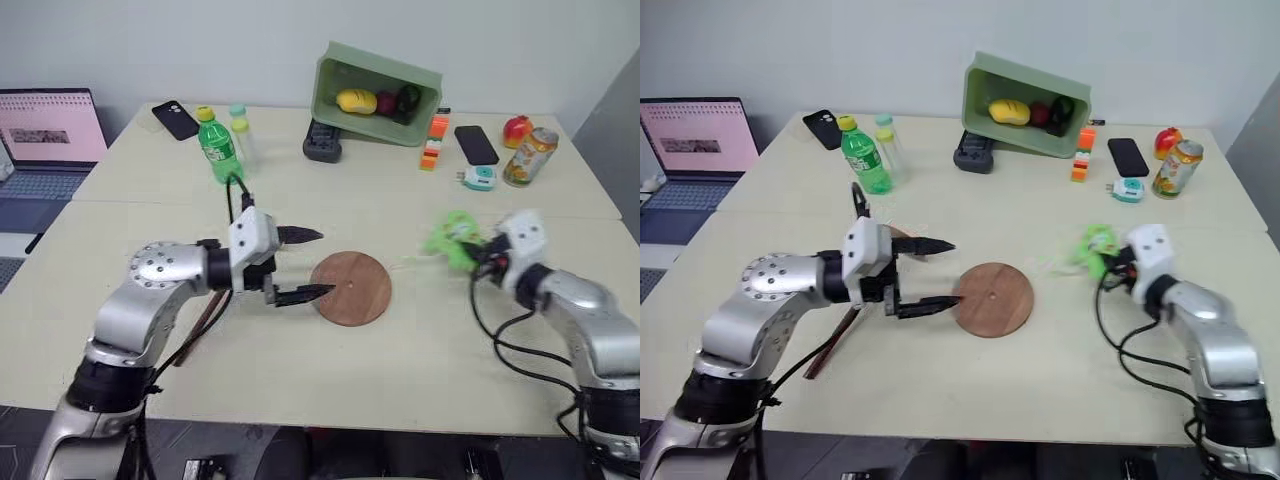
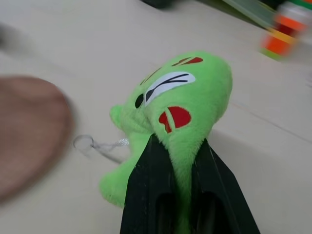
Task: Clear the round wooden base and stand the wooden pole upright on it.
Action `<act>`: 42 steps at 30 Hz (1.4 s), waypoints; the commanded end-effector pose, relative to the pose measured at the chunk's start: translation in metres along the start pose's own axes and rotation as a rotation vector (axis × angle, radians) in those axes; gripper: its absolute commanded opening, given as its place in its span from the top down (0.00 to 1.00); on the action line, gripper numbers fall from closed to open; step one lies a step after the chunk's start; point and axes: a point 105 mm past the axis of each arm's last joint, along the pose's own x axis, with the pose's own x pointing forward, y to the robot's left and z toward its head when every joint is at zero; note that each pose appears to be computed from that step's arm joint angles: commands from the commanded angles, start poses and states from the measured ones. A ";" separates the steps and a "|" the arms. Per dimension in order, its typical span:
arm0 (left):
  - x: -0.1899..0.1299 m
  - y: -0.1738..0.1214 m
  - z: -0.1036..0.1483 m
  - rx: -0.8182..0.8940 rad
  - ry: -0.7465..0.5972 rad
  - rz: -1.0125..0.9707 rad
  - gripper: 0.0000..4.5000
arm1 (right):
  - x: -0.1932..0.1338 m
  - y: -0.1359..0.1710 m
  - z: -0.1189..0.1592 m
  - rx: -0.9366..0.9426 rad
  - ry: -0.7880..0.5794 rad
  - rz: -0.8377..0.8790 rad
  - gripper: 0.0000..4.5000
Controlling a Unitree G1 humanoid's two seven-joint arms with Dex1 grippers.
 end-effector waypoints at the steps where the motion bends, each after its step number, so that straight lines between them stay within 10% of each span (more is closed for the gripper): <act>1: 0.026 -0.004 0.020 0.028 -0.069 -0.045 0.00 | -0.020 -0.058 -0.015 0.084 0.001 -0.261 0.99; 6: 0.040 -0.008 0.026 0.018 -0.095 -0.080 0.00 | -0.031 -0.082 -0.034 0.143 0.037 -0.364 0.99; 22: 0.029 0.005 0.025 -0.040 -0.087 0.034 0.00 | -0.067 -0.112 0.026 -0.154 -0.082 -0.475 0.13; 29: 0.017 0.012 0.029 -0.054 -0.093 0.089 0.00 | -0.069 -0.110 0.041 -0.171 -0.104 -0.377 0.13; 39: -0.056 0.046 0.022 -0.056 0.175 0.349 0.00 | -0.053 0.022 0.077 -0.283 -0.222 0.325 0.13; 42: -0.104 0.044 -0.002 -0.129 0.453 0.405 0.00 | -0.062 0.079 0.080 -0.331 -0.243 0.641 0.13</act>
